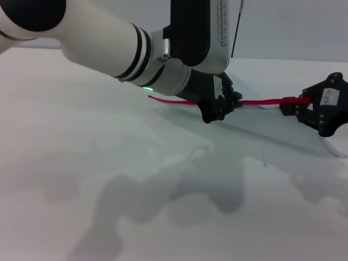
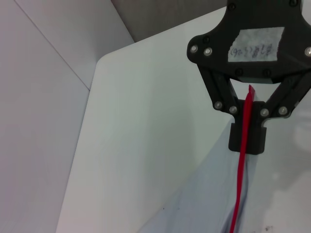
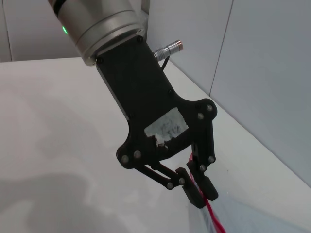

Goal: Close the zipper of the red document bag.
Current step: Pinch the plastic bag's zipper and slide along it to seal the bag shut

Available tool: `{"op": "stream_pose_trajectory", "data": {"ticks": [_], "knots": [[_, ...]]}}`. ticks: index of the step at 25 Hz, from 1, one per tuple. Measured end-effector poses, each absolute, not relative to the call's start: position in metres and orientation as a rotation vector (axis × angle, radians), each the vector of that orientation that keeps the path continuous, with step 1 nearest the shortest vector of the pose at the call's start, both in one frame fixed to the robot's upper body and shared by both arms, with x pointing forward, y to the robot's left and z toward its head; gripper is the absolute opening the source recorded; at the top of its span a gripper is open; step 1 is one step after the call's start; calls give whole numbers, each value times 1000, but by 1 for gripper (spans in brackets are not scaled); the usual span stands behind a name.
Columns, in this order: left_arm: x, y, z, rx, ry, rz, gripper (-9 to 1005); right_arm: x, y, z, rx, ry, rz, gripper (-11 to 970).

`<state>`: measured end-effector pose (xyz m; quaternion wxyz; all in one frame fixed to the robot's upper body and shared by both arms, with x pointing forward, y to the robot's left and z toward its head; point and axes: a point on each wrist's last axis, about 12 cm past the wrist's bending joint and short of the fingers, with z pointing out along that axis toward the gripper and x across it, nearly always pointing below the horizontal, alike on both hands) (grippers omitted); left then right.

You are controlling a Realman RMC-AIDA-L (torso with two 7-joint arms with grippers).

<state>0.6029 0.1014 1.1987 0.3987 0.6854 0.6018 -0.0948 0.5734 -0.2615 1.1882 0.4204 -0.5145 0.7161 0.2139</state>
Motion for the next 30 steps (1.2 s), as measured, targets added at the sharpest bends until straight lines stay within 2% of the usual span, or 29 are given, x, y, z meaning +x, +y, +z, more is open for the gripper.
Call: {"op": "stream_pose_trajectory", "data": {"ticks": [18, 30], "knots": [[603, 114, 1192, 1714, 1565, -229, 65, 575, -278, 1193, -1208, 1800, 505, 37], [603, 167, 1175, 1559, 1732, -217, 59, 575, -301, 1194, -1123, 1836, 451, 38]]}}
